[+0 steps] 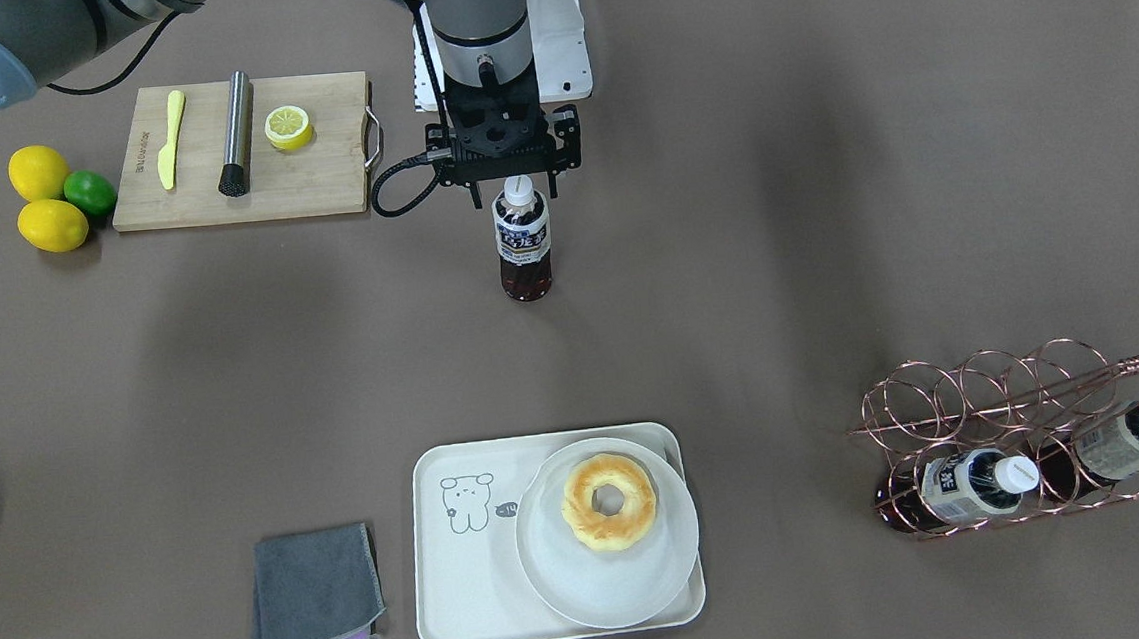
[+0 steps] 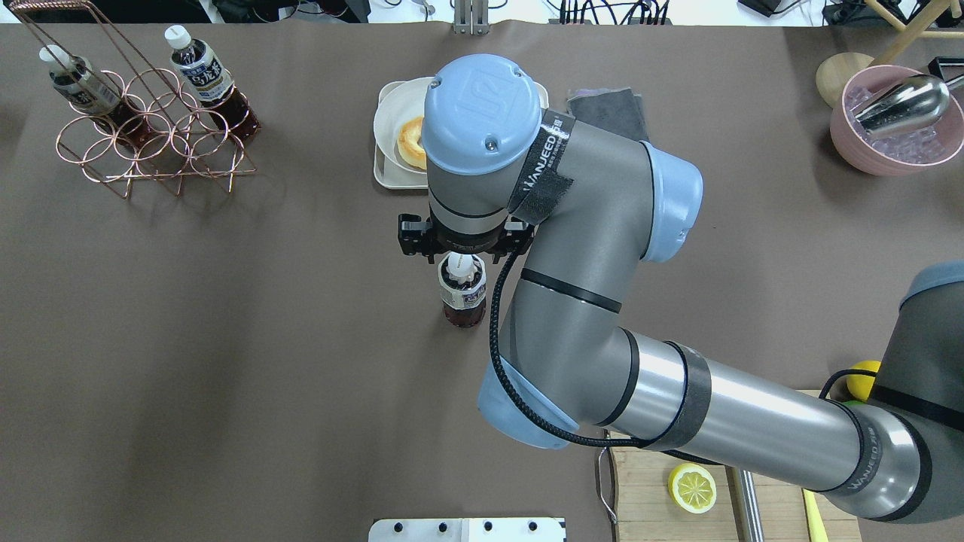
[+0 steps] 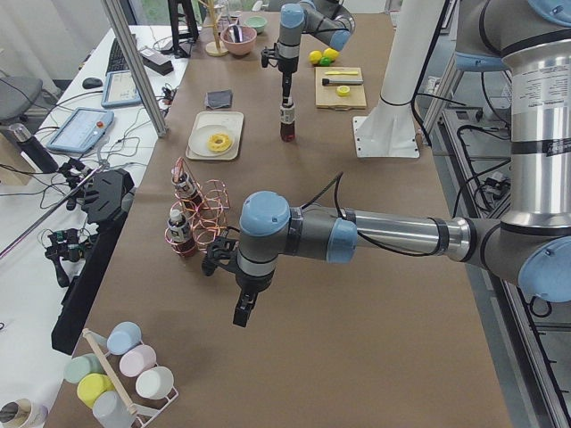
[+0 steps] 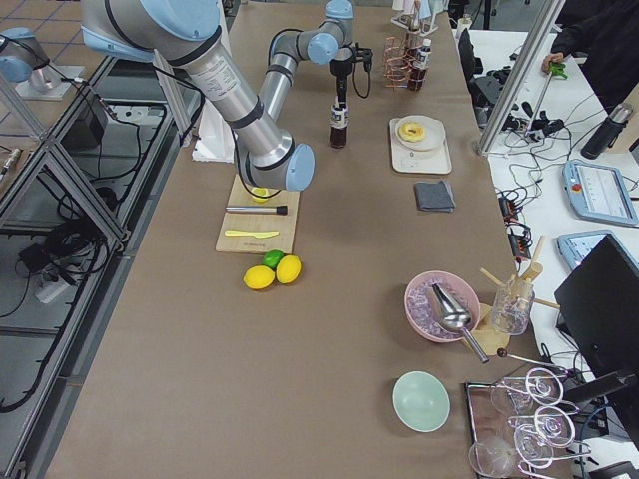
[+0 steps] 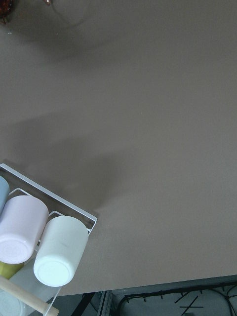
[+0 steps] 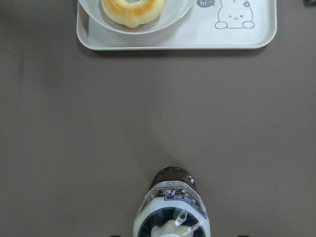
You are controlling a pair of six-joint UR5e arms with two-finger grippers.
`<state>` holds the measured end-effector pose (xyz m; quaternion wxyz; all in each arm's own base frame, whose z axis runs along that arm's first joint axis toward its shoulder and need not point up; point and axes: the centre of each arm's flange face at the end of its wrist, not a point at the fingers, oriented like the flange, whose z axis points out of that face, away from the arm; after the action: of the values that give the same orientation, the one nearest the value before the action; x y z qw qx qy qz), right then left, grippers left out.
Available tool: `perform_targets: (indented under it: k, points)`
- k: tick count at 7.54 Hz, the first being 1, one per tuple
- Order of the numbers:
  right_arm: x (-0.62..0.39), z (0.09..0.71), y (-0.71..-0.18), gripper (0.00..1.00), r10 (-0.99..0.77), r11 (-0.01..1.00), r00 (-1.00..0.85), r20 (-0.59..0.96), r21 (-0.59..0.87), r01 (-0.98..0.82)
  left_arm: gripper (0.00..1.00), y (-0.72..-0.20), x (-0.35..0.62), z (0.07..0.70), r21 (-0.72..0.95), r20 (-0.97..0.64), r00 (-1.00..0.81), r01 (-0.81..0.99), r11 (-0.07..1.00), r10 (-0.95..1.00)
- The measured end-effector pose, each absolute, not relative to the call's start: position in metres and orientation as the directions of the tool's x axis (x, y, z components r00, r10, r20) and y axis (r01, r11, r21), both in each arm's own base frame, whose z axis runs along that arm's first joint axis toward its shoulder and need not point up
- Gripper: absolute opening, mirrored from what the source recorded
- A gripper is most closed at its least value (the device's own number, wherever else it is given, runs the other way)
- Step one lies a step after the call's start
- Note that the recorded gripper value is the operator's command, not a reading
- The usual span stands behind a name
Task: Place tea on tray
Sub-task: 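Lower the right gripper over the bottle cap and grasp it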
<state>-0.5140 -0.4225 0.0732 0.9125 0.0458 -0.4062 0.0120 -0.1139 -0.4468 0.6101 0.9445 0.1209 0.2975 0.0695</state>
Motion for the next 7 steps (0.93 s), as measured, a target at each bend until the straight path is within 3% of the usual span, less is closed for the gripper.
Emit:
perform_targets:
  k: [1, 5, 7]
  points:
    - [-0.5152, 0.0732, -0.4227, 0.42, -0.013, 0.995, 0.668, 0.744, 0.073, -0.062, 0.98, -0.4482, -0.114, 0.6103, 0.27, -0.545, 0.813, -0.059, 0.961, 0.203]
    - [-0.515, 0.0727, -0.4225, 0.35, -0.01, 0.994, 0.67, 0.743, 0.079, -0.073, 0.98, -0.4513, -0.1144, 0.6108, 0.269, -0.545, 0.814, -0.059, 0.961, 0.203]
    - [-0.5148, 0.0728, -0.4225, 0.0, -0.009, 0.994, 0.671, 0.741, 0.079, -0.073, 0.98, -0.4579, -0.1149, 0.6124, 0.268, -0.546, 0.813, -0.059, 0.962, 0.202]
